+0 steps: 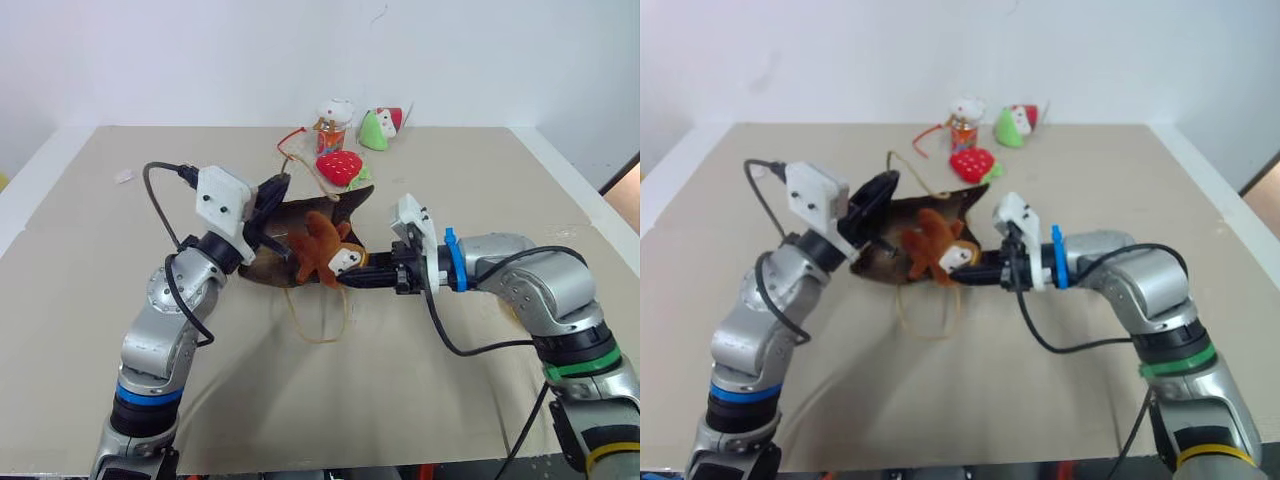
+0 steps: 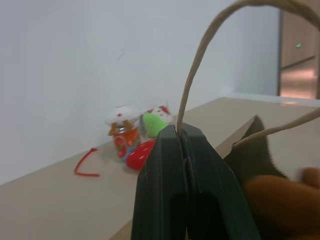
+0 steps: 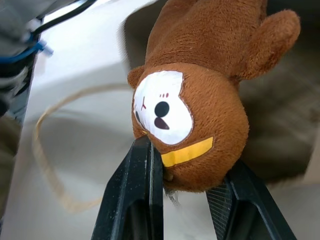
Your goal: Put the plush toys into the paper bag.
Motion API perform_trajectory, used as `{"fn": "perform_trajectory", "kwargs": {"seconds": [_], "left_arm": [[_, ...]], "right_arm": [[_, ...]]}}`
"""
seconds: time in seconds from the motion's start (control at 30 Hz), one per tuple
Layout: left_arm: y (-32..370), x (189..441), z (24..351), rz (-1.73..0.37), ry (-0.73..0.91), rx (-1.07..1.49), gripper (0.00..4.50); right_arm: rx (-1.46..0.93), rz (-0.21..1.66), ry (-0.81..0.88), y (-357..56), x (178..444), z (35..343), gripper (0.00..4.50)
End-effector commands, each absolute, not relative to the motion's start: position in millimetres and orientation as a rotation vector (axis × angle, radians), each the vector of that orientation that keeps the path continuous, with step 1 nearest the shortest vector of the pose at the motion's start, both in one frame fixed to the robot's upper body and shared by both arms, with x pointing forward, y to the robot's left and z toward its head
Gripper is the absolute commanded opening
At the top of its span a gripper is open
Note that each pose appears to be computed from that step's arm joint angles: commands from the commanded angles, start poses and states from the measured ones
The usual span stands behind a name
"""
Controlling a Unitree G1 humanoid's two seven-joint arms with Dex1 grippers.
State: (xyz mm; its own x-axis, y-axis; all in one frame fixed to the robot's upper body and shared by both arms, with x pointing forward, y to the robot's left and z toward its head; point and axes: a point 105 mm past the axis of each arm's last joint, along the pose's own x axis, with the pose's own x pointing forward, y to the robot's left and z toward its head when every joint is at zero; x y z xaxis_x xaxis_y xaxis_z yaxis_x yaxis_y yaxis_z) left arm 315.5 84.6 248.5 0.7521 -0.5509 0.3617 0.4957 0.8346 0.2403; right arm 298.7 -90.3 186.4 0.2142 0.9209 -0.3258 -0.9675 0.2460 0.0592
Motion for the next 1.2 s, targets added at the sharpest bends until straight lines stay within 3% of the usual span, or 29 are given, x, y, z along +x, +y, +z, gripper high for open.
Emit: {"fn": "perform_trajectory", "kwargs": {"seconds": [0.03,0.43,0.67,0.97,1.2], "left_arm": [[73,299,255,-0.648,-0.480,0.133,0.00],[66,300,251,-0.663,-0.471,0.131,0.00],[65,304,252,-0.664,-0.471,0.125,0.00],[61,305,254,-0.669,-0.481,0.109,0.00],[64,311,254,-0.652,-0.473,0.108,0.00]], "right_arm": [[-0.120,1.241,0.268,-79,321,211,1.33],[-0.112,1.139,0.353,-49,335,209,1.33],[-0.258,1.117,0.319,-48,344,207,1.33],[-0.245,1.099,0.263,-38,353,212,1.33],[-0.235,1.046,0.178,-44,359,223,3.30]]}}
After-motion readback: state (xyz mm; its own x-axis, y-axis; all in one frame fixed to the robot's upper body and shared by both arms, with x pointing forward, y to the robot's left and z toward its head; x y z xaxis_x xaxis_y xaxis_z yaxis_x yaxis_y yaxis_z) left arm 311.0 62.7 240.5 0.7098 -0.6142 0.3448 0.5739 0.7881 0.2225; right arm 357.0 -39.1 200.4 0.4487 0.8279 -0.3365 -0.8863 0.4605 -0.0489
